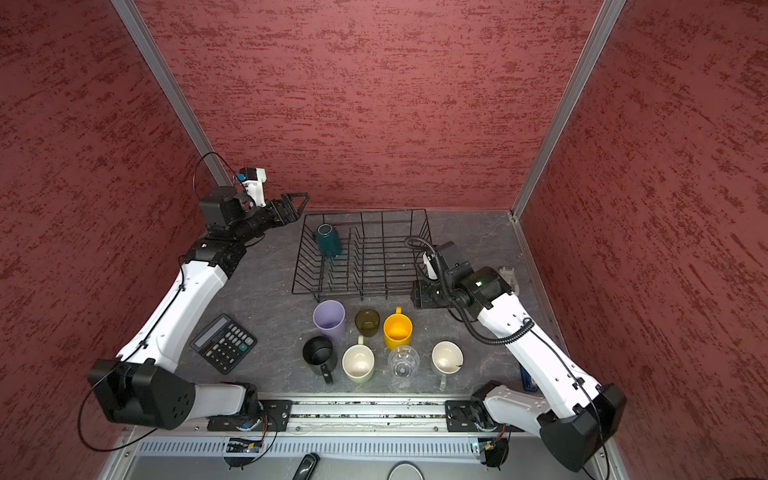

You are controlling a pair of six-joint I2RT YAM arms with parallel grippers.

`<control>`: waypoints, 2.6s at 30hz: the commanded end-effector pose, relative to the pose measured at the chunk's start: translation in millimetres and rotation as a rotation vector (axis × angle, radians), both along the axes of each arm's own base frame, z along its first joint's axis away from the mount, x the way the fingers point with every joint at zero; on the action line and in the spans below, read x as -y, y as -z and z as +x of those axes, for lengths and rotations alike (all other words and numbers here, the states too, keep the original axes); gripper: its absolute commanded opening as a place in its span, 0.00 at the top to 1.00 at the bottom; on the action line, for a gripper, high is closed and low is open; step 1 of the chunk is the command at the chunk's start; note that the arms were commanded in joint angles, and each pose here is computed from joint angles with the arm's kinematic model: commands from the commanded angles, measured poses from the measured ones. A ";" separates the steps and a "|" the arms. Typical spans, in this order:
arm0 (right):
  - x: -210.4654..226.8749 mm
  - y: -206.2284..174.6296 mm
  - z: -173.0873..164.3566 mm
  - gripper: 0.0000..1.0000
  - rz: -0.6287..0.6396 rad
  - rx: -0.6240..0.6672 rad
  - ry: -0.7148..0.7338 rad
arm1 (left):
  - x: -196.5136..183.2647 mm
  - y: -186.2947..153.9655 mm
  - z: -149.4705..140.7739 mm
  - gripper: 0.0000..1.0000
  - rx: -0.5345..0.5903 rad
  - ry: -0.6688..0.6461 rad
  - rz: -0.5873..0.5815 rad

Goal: Load cups into a dish rack
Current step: Pick up the cup from the bottom-center of the table.

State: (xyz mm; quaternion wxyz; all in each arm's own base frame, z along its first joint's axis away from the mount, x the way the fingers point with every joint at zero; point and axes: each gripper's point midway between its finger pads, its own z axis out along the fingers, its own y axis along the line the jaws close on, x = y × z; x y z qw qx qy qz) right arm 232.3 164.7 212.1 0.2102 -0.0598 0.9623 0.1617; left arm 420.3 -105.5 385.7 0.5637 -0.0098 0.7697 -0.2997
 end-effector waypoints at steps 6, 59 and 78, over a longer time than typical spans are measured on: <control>-17.4 46.2 -26.2 0.38 0.022 -0.110 0.024 | -16.5 -12.4 -20.1 0.01 0.065 -0.103 0.171; -18.7 72.8 -7.2 1.00 -0.223 -0.060 -0.029 | -78.2 2.1 -53.0 0.00 0.050 -0.172 0.005; -59.6 -63.6 1.0 1.00 0.086 0.149 -0.132 | -66.3 -1.5 -51.4 0.02 0.115 -0.126 -0.001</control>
